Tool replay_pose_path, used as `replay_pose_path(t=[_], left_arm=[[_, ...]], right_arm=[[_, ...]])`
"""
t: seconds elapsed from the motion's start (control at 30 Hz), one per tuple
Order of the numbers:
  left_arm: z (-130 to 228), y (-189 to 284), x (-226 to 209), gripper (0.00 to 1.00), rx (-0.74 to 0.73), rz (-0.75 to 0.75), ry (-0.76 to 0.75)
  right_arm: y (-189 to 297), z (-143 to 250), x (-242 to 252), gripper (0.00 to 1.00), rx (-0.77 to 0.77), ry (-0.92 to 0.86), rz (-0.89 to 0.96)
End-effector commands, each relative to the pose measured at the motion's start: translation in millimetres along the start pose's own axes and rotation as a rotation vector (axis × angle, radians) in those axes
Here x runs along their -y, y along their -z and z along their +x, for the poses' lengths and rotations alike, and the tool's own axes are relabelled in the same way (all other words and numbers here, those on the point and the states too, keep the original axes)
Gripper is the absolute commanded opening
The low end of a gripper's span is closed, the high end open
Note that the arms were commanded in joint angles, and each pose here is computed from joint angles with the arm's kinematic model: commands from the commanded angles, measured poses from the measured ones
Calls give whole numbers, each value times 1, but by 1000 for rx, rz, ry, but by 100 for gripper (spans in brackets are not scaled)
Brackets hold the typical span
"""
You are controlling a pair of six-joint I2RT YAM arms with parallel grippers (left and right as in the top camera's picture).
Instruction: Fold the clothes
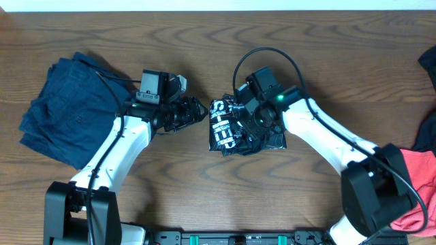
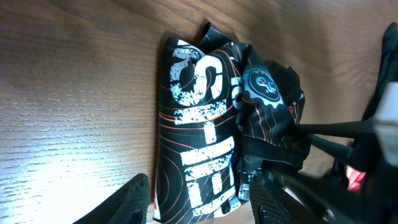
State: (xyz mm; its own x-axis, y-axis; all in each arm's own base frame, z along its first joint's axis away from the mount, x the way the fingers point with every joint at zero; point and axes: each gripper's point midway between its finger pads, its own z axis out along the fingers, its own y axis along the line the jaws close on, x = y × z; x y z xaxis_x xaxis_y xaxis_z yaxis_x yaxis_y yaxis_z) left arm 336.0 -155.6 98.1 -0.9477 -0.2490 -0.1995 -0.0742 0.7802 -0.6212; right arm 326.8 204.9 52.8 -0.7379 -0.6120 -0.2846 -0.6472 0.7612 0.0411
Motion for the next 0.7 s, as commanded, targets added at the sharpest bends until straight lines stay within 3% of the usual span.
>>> replay_pose_path(t=[0.0,0.03,0.07,0.13,0.23,0.3,0.5,0.67], left_arm=[[5,-5,-10,53,-13,-35,-3],[5,-5,-10,54,-14,-35,-2],[6,-5,-10,53,-14,-35,-2],[7,-5,-11,54,-18,-37,0],[8,-5,-12,53,-22,-40,3],[9,-5,-12,54,-26,-42,6],[9,-5,-13,54,-28,-43,7],[9,-5,-13,54,-29,-43,7]], right_arm=[[-6,2,21,16,-16,-82,98],[-4,2,33,6,-8,-165,155],[-2,3,47,1,1,-251,220],[9,9,79,3,36,-464,371],[16,15,101,6,63,-624,420],[18,25,113,19,52,-695,432],[21,47,136,46,15,-837,438],[27,35,119,46,29,-731,289]])
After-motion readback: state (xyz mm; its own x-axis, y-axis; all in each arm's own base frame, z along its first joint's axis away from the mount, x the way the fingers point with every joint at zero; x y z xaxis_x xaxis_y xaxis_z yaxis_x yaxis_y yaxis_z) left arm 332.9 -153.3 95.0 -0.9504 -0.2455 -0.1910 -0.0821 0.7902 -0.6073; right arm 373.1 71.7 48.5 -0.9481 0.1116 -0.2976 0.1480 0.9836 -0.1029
